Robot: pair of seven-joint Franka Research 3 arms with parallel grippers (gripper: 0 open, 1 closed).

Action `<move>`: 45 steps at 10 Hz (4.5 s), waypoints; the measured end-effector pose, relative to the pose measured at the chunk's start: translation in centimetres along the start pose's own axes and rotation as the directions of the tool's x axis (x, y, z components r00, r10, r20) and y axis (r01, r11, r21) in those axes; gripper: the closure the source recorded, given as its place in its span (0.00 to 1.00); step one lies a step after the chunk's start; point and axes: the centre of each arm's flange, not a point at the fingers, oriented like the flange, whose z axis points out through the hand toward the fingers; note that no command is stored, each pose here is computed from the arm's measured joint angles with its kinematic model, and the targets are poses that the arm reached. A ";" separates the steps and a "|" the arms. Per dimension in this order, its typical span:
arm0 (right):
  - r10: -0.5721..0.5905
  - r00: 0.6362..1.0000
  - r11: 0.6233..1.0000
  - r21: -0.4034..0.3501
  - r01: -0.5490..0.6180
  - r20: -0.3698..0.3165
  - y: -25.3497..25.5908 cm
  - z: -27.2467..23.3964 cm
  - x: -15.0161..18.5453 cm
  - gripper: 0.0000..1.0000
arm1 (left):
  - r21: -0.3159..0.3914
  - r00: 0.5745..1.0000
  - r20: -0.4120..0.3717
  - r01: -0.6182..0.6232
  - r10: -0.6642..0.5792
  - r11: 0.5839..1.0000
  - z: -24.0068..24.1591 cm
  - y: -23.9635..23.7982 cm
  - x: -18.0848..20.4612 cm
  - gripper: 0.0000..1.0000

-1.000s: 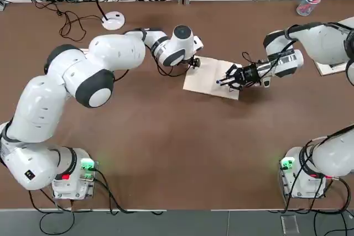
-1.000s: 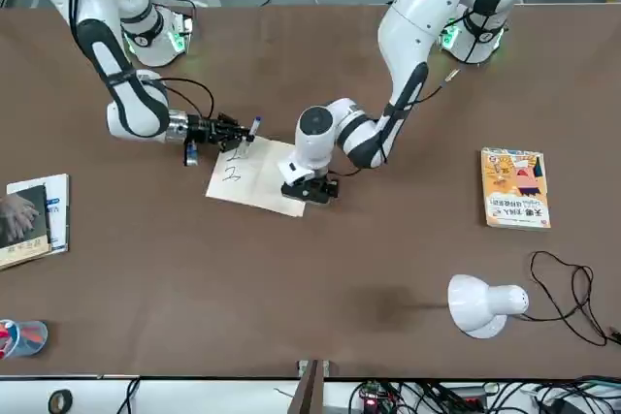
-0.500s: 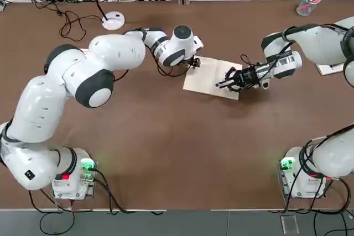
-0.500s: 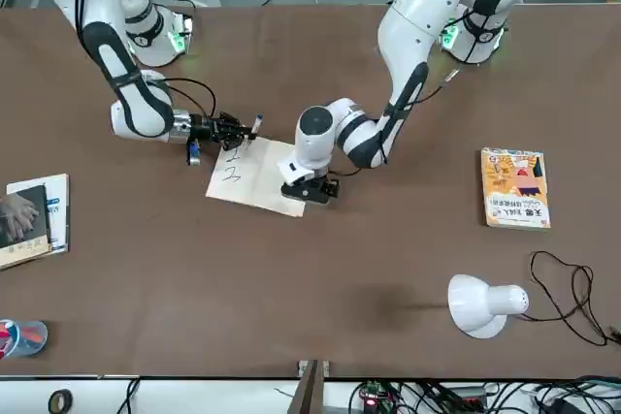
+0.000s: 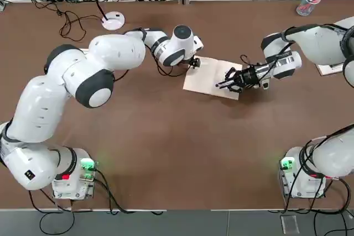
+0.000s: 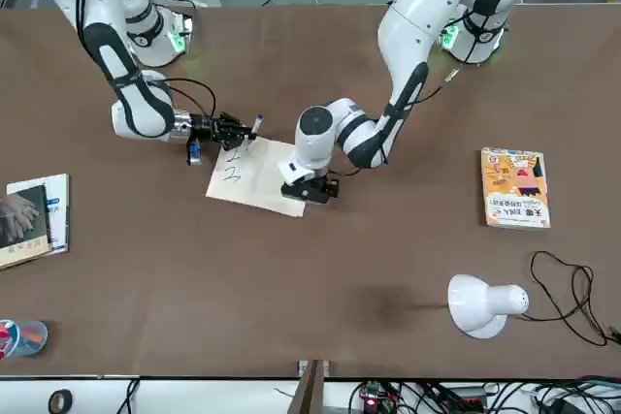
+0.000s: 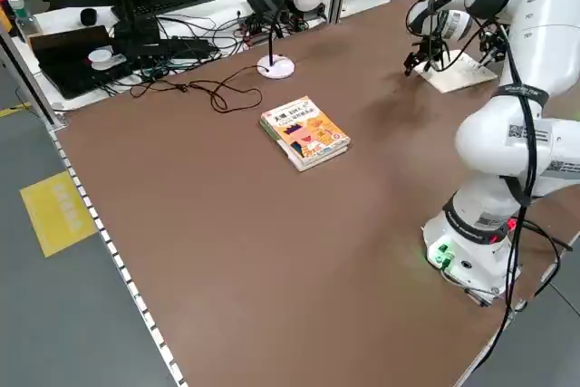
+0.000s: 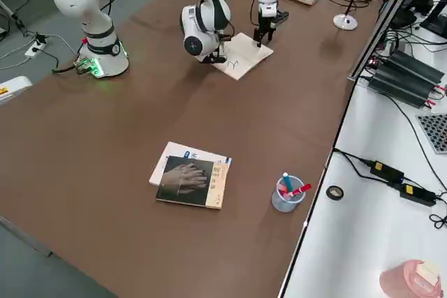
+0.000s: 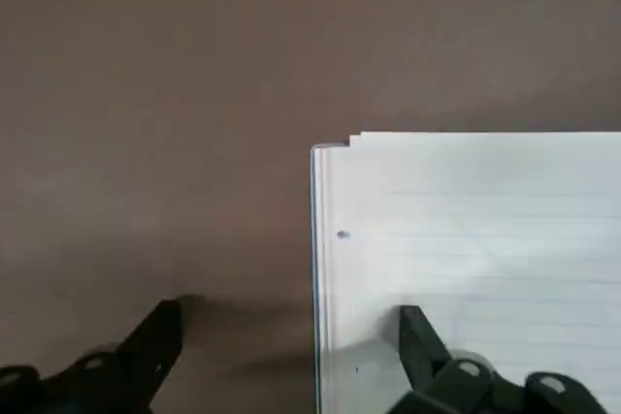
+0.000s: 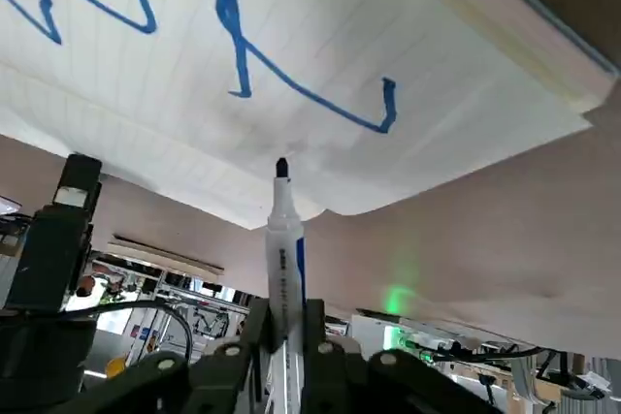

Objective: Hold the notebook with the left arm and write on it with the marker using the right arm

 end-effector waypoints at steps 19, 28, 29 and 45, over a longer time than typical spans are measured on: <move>-0.018 1.000 1.000 -0.015 0.018 0.001 0.8 0.6 0.8 0.83 | 0.000 1.000 0.000 0.000 0.000 1.000 0.0 0.0 0.0 0.02; -0.016 1.000 1.000 0.008 0.016 0.019 0.3 2.1 -0.4 0.83 | 0.000 1.000 0.000 0.000 0.000 1.000 0.0 0.0 0.0 0.01; -0.016 1.000 1.000 0.009 0.016 0.018 0.3 2.1 -0.4 0.83 | 0.000 1.000 0.000 0.000 0.000 1.000 0.0 0.0 0.0 0.02; -0.067 0.998 0.997 0.040 0.067 0.005 -0.7 1.6 0.7 0.83 | 0.000 1.000 0.000 0.000 0.000 1.000 0.0 0.0 0.0 0.02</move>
